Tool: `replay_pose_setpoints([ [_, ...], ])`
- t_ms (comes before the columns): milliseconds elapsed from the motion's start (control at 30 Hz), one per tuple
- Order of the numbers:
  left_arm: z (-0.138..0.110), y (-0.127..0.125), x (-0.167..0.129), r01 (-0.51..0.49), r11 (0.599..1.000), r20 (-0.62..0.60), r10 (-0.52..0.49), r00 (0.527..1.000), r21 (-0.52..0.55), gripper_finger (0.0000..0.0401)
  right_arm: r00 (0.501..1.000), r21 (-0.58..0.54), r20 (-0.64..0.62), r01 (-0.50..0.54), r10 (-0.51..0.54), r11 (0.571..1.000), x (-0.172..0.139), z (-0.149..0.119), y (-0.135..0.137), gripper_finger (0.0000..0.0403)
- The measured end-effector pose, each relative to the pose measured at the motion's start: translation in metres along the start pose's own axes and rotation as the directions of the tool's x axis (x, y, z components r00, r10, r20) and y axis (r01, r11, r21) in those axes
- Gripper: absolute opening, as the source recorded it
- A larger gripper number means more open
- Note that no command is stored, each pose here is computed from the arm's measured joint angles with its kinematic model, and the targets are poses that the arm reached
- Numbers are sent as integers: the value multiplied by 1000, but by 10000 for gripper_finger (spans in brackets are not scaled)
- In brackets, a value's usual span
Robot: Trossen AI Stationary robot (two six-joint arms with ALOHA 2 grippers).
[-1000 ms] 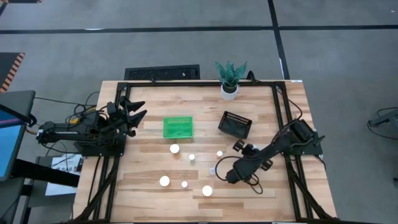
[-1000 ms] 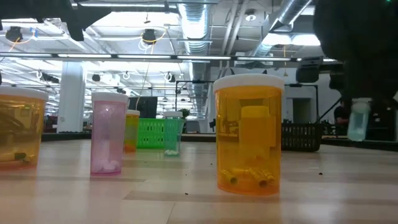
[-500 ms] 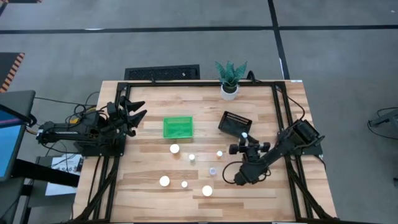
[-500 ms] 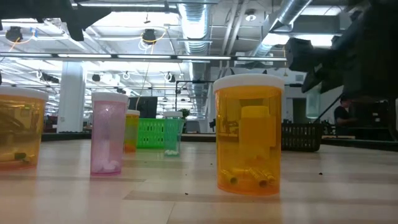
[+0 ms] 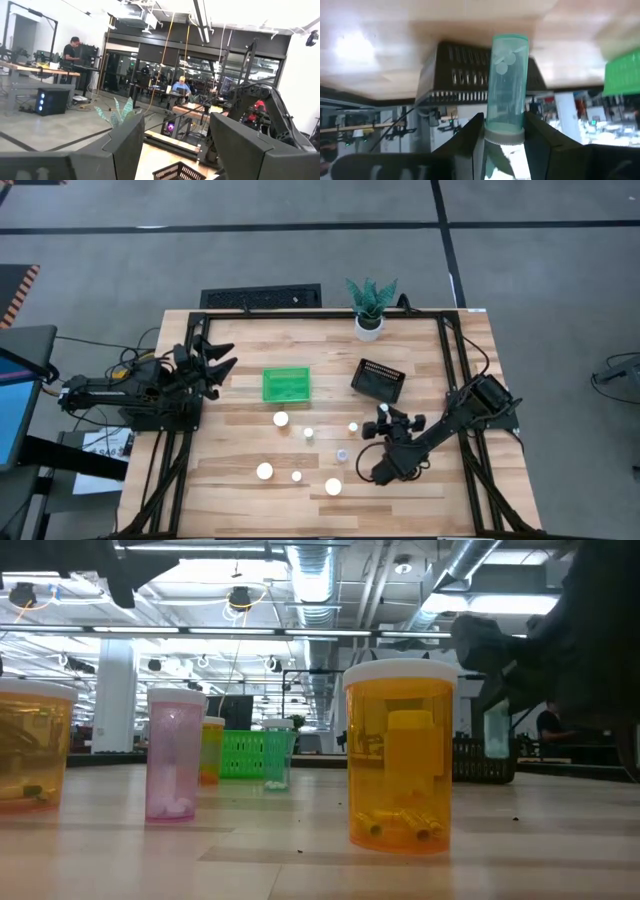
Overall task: Pick and place medicine bottles into bin by pill shape (circle, oval)
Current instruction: Put the right blue tablet bottle into the black basket
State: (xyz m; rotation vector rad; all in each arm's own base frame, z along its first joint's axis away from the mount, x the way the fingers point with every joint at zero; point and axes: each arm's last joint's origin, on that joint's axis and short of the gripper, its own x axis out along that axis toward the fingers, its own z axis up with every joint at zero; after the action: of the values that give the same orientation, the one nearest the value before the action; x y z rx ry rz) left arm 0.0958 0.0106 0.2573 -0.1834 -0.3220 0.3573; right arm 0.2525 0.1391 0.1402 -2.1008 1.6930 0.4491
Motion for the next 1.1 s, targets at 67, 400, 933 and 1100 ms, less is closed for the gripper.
replay_pose_setpoints([
  [67,-1,0,0,-1,1000,-6,1,1000,3,220,1000,-19,25,0,0,1000,0,2,-1,118],
  [400,-1,0,0,-1,1000,-10,1,1000,4,220,992,-30,114,-50,53,998,0,6,-1,123],
  [933,-1,0,0,-2,1000,-10,2,1000,-7,220,990,74,118,-90,81,993,4,3,-3,228],
  [1100,-1,0,0,-2,1000,-10,1,1000,-7,220,990,138,108,-103,88,985,-1,-1,-4,232],
])
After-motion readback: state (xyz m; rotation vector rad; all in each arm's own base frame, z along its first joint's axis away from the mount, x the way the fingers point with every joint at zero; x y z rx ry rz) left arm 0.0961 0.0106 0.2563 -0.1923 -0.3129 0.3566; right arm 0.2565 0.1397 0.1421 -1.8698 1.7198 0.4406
